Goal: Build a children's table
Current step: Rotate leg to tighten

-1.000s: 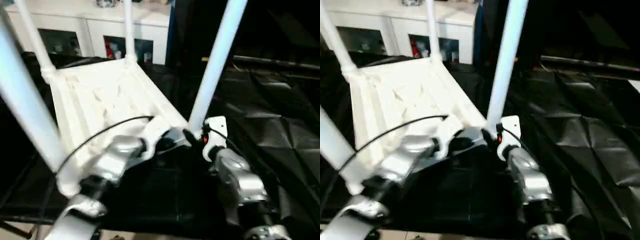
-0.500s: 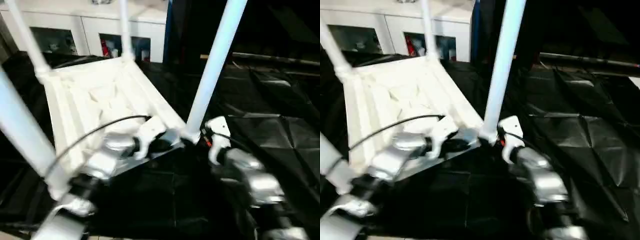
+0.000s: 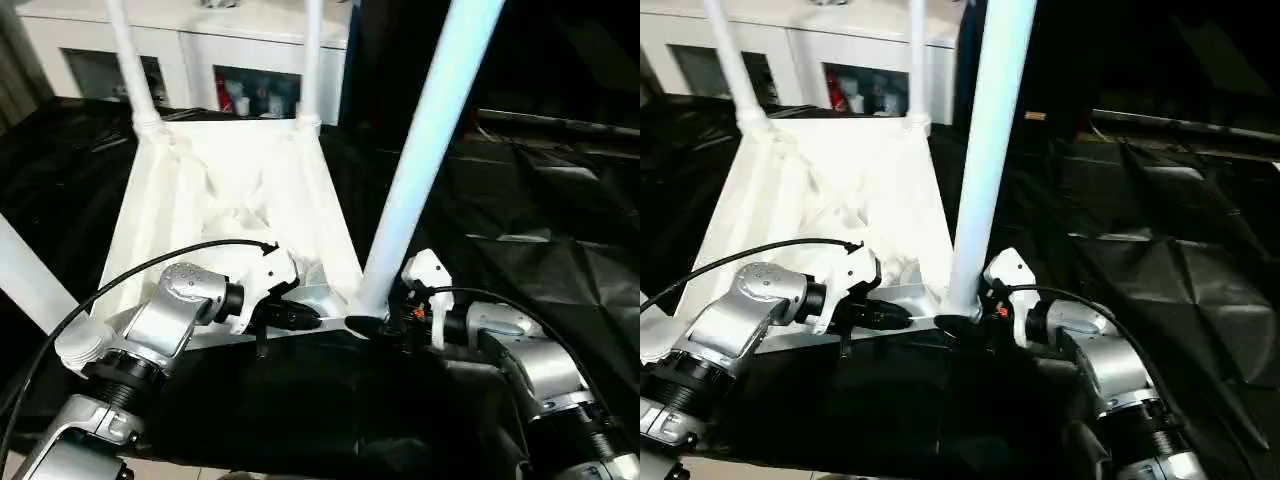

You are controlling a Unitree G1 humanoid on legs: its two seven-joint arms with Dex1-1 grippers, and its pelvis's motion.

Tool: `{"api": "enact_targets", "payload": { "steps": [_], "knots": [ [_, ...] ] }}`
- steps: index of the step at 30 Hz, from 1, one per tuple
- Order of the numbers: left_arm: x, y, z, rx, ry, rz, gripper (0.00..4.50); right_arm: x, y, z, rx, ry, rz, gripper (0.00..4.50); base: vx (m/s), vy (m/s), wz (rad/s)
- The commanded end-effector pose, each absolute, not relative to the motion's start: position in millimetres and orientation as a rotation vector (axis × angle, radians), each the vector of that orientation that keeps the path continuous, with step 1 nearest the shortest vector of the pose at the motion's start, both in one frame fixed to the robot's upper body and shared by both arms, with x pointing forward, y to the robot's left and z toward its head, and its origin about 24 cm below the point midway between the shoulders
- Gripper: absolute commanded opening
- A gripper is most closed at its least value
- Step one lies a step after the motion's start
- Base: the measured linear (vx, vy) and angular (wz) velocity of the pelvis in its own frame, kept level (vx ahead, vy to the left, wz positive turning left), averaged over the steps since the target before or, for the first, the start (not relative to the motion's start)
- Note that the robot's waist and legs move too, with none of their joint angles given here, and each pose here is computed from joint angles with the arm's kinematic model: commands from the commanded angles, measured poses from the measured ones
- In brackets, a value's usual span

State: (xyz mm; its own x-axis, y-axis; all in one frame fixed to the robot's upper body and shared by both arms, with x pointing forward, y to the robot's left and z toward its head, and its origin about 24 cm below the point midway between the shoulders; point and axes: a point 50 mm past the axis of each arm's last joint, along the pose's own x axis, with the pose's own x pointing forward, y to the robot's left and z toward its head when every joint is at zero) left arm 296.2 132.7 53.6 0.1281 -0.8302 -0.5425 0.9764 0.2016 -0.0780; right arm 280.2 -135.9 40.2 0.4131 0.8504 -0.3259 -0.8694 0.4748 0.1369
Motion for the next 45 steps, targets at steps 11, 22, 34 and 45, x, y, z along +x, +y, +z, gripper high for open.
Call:
{"api": "enact_targets", "payload": {
  "steps": [11,22,34,45],
  "knots": [
    [283.8,136.6,30.2,0.305,0.658,-1.378,0.00,278.7,-131.0,40.8,-0.027,0.357,1.113,2.96,0.000,0.000,0.00],
    [307.5,89.1,20.7,0.304,0.555,-1.092,0.00,297.4,-112.9,16.4,0.063,0.345,0.545,2.70,0.000,0.000,0.00],
    [308.0,58.2,20.0,0.344,0.536,-1.090,0.00,298.8,-84.9,19.7,0.088,0.278,0.505,3.04,0.000,0.000,0.00],
    [291.0,107.5,25.6,0.378,0.616,-1.311,0.00,280.9,-111.6,41.2,-0.004,0.308,1.014,3.95,0.000,0.000,0.00]
  ]
}}
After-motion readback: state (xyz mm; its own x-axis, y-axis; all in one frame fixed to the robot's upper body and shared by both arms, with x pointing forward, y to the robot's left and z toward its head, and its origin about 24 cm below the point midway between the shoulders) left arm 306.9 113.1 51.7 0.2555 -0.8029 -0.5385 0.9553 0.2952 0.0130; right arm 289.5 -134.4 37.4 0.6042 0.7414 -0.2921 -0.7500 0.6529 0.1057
